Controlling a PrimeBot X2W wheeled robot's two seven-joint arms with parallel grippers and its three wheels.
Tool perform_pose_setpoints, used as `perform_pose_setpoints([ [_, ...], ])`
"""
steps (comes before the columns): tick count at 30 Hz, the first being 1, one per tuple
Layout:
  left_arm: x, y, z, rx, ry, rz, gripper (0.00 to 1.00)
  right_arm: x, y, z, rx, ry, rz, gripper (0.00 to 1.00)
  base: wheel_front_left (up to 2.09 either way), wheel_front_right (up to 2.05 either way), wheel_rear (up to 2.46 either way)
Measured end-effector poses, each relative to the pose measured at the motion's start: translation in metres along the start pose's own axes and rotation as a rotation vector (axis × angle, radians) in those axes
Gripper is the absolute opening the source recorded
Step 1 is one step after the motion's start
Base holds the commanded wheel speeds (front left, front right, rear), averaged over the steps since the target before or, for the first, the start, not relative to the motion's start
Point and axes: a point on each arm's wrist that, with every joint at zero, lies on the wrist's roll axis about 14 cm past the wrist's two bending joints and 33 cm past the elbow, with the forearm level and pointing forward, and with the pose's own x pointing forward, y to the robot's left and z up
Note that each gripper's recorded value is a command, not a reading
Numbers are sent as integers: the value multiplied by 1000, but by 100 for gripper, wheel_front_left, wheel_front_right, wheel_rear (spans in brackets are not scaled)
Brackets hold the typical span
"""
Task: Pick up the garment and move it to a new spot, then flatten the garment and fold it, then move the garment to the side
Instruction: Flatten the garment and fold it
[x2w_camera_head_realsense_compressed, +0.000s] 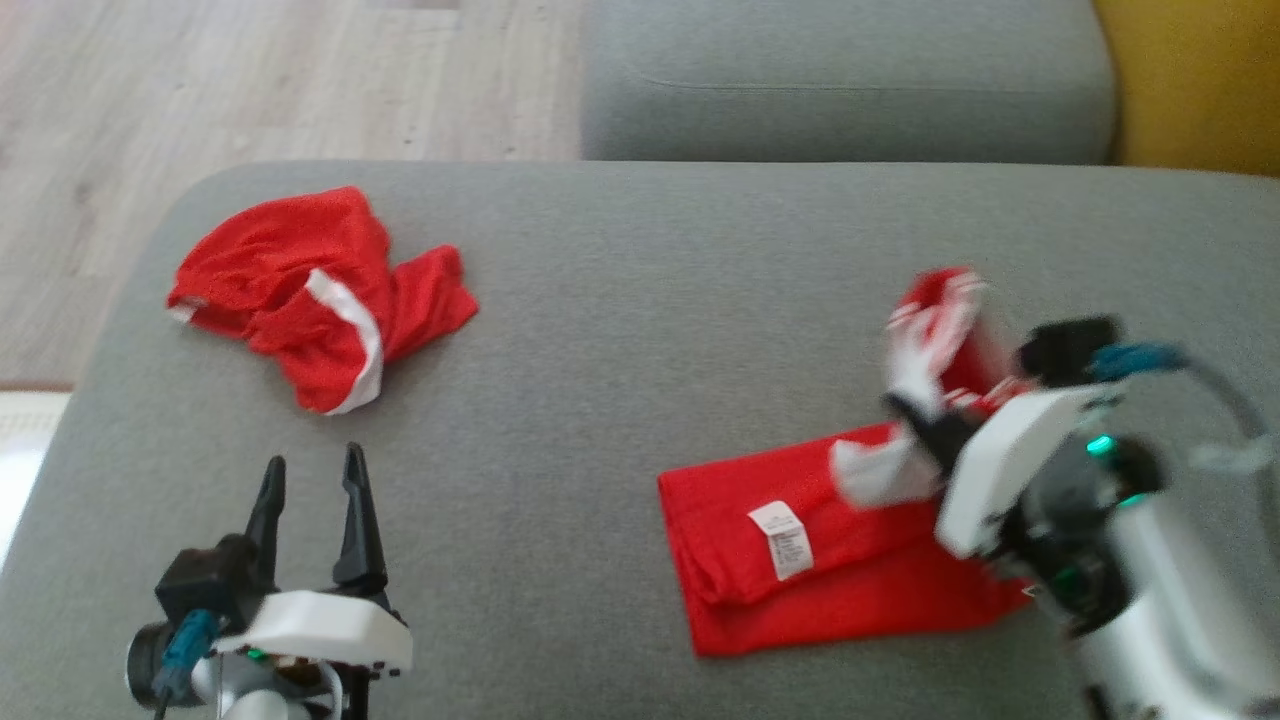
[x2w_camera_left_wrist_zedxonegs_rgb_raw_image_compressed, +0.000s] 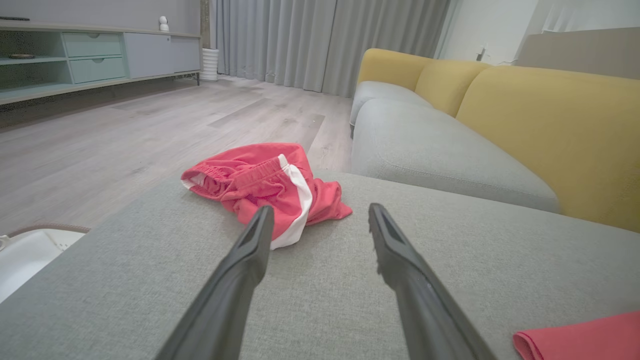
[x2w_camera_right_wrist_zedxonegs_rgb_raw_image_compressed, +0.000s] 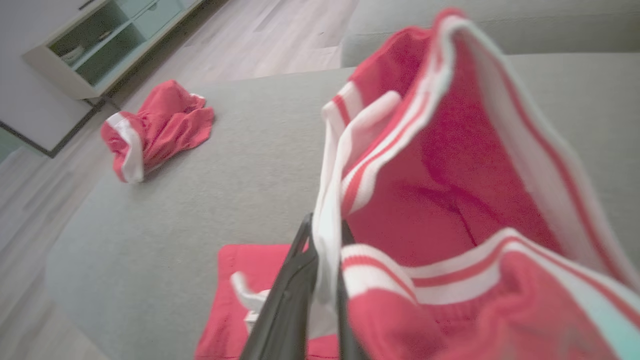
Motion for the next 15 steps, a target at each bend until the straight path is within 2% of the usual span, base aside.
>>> perform_pose_setpoints([
  [6,-11,17,-4,2,12,45,100,27,68,-36,43,111,158,0,0,0,0],
  [11,-11,28,2,11,-6,79,100,41,86,-63,56,198,200,0,0,0,0],
  [15,-11,33,-2,14,10,95,100,49,88,-86,82,262,201,0,0,0,0],
])
